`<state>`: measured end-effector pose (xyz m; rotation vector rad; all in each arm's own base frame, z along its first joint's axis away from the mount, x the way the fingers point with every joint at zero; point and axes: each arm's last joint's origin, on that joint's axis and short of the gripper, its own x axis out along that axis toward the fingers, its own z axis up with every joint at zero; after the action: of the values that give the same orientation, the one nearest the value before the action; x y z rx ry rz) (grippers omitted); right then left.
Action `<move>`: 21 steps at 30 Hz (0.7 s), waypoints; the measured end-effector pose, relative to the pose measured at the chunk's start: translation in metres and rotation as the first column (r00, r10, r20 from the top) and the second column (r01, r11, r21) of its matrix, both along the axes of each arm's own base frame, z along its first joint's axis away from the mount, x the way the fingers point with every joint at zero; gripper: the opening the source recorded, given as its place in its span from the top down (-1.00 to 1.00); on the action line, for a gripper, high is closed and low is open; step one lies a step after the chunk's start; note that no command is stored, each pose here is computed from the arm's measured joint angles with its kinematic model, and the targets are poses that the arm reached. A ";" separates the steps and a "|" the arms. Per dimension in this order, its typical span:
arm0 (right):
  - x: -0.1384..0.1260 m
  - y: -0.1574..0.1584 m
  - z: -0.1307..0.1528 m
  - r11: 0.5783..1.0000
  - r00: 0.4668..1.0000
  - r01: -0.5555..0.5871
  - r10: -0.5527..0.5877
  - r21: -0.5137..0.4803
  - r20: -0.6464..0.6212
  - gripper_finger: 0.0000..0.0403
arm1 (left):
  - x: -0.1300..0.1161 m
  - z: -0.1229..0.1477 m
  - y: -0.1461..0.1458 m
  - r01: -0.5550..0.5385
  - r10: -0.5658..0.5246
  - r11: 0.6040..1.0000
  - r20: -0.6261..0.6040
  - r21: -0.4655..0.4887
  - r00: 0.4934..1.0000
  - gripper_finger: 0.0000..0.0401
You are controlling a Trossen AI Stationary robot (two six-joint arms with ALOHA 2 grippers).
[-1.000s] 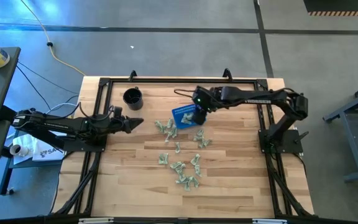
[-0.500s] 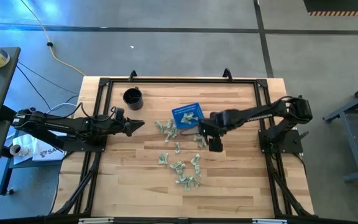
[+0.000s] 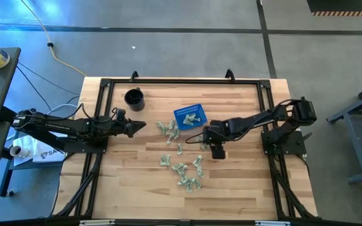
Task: Pick and place Stevia / Truvia into bins
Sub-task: Put the green stevia packet into the blue bin
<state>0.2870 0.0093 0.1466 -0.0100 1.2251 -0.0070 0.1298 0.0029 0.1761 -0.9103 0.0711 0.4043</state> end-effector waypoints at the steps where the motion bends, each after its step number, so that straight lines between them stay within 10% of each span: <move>1: 0.001 -0.001 0.000 1.000 1.000 -0.005 0.005 -0.003 0.011 -0.12 | 0.000 0.000 0.000 0.000 0.000 1.000 0.000 0.000 1.000 0.22; 11: -0.006 -0.015 -0.021 0.996 0.998 0.026 -0.021 0.085 -0.059 0.06 | 0.000 0.000 0.000 -0.017 0.017 1.000 0.009 -0.024 1.000 0.22; 21: -0.007 -0.016 -0.020 0.987 0.983 0.149 -0.142 0.053 -0.120 0.90 | 0.000 0.000 0.001 -0.046 0.047 0.998 0.016 -0.040 0.999 0.22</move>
<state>0.2797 -0.0069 0.1270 0.1345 1.3397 -0.0976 0.1294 0.0039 0.1761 -0.9553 0.0425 0.4396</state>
